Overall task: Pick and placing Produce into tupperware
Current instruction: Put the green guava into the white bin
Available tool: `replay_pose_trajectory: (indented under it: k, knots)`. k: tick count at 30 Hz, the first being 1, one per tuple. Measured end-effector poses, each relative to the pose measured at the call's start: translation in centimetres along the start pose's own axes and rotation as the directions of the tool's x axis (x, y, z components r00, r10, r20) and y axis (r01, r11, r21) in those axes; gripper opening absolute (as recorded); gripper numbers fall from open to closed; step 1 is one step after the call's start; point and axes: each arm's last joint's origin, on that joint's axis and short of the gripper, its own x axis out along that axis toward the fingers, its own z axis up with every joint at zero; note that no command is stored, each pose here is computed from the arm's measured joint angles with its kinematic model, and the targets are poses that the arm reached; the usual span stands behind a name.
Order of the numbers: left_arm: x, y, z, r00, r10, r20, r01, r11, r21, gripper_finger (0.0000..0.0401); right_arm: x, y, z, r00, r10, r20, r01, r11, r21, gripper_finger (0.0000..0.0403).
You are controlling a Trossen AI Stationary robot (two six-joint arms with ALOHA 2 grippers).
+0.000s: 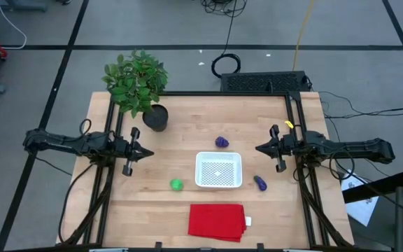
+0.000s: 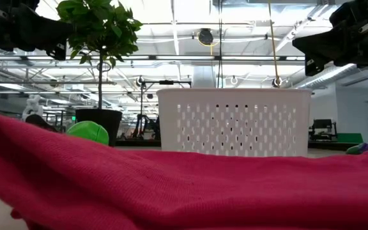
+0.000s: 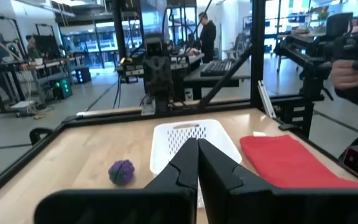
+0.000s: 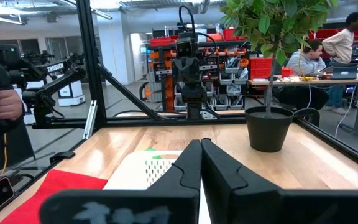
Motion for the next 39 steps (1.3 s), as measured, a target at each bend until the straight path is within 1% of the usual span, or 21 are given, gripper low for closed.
replay_pose_trajectory:
  k: [5, 12, 18, 22, 27, 30, 34, 39]
  knots:
    - [0.00, 0.12, -0.10, 0.999, 0.043, -0.012, -0.043, 0.999, -0.004, 0.0008, 0.00, 0.00, 0.00, 1.000, 0.000, 0.000, 0.000, 1.000, -0.002, 0.0000]
    - [0.00, 0.11, -0.12, 0.999, 0.041, -0.015, -0.041, 0.999, -0.004, 0.0008, 0.00, 0.00, 0.00, 1.000, 0.000, 0.000, 0.000, 1.000, -0.001, 0.0000]
    - [0.00, 0.11, -0.12, 0.999, 0.041, -0.015, -0.042, 0.995, -0.090, 0.0008, 0.00, 0.01, 0.00, 1.000, 0.002, 0.000, -0.002, 1.000, 0.013, 0.0000]
    - [0.00, 0.11, -0.08, 0.999, 0.040, -0.011, -0.041, 0.997, -0.065, 0.0008, 0.00, 0.01, 0.01, 1.000, 0.003, 0.001, -0.003, 0.999, 0.034, 0.0000]
    - [0.00, 0.13, 0.15, 0.999, 0.043, 0.013, -0.042, 0.997, -0.065, 0.0008, 0.00, 0.02, 0.12, 1.000, 0.003, 0.012, -0.004, 0.999, 0.036, 0.0000]
    - [-0.01, 0.26, 0.17, 0.996, 0.087, 0.012, -0.086, 0.994, -0.066, 0.0008, 0.00, 0.00, -0.08, 1.000, 0.002, -0.009, -0.002, 0.999, 0.039, 0.0000]
    - [-0.03, 0.41, 0.15, 0.990, 0.140, 0.007, -0.139, 0.986, -0.097, 0.0008, -0.01, -0.02, -0.39, 0.999, 0.000, -0.040, 0.002, 0.999, 0.042, 0.0000]
    - [-0.03, 0.42, 0.12, 0.990, 0.144, 0.004, -0.143, 0.983, -0.118, 0.0008, -0.01, -0.02, -0.34, 0.999, 0.000, -0.035, 0.001, 1.000, 0.026, 0.0000]
